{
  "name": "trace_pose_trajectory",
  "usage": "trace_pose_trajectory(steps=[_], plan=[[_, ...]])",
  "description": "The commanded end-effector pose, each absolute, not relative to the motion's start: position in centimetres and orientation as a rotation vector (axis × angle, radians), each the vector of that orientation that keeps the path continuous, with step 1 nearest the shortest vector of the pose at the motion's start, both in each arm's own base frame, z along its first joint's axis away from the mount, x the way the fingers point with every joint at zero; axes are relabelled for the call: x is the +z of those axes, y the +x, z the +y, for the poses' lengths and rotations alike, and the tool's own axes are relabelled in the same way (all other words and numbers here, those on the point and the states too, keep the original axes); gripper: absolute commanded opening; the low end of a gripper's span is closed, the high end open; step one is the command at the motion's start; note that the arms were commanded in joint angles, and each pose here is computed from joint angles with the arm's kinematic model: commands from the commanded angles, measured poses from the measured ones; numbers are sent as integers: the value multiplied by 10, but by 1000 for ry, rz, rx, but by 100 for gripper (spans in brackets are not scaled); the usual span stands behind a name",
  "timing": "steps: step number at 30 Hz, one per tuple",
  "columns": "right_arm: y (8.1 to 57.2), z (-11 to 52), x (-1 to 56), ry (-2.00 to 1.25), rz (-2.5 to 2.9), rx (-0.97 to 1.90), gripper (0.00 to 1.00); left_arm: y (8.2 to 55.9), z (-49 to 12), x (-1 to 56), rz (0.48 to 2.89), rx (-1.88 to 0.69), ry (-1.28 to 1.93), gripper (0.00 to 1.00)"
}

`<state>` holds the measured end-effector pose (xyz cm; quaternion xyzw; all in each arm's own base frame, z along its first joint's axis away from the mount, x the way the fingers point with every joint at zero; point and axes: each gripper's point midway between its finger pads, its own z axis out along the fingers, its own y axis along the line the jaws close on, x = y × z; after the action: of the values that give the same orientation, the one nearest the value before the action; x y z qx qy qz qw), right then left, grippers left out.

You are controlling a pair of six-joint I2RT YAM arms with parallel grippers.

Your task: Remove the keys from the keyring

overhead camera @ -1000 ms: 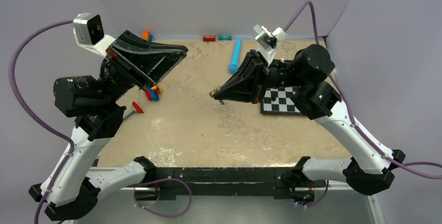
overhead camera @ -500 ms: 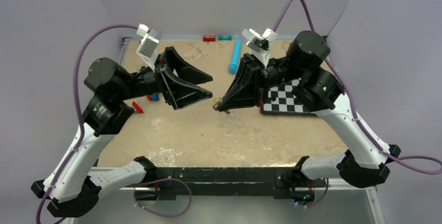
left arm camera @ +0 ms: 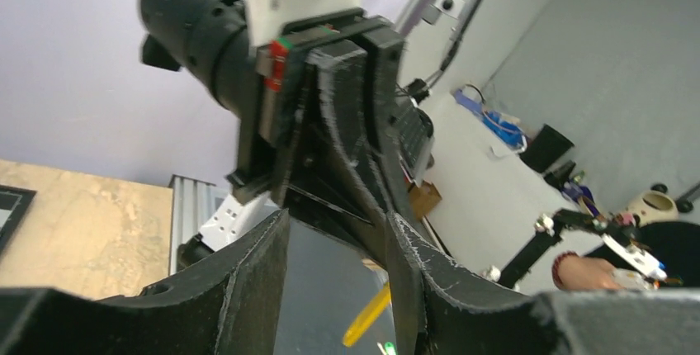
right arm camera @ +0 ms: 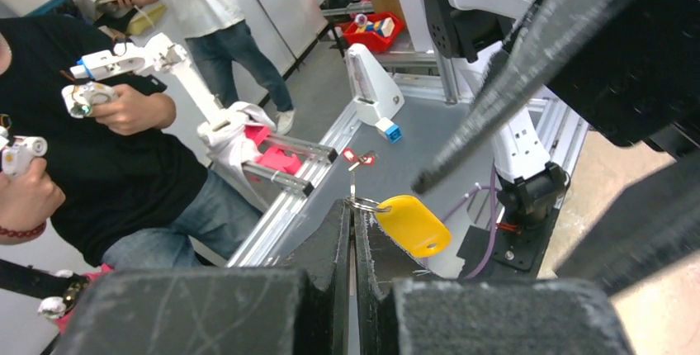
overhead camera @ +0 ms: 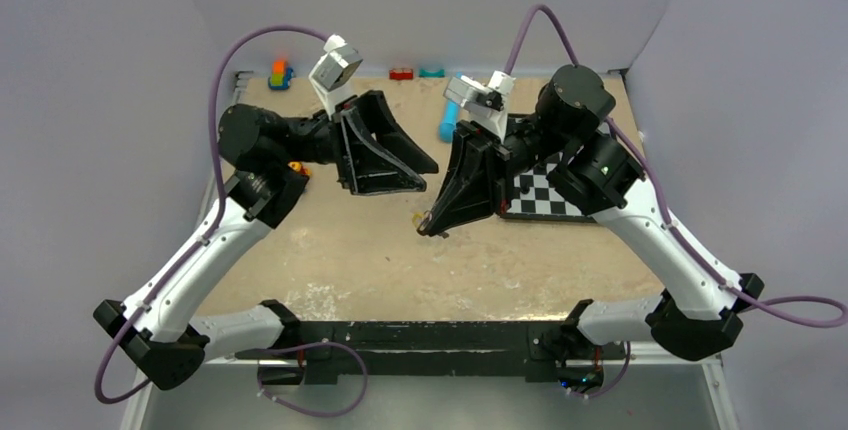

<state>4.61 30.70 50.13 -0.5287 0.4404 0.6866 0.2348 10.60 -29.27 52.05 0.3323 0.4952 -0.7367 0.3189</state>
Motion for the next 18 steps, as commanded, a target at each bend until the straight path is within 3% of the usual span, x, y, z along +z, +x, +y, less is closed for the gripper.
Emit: trace_pose_trajectory(steps=[1, 18], plan=[[36, 299, 512, -1516, 1122, 1867, 0, 70, -272, 533, 1179, -1953, 1028, 50], [44, 308, 519, -1509, 1123, 1877, 0, 73, -276, 526, 1212, -1953, 1005, 44]])
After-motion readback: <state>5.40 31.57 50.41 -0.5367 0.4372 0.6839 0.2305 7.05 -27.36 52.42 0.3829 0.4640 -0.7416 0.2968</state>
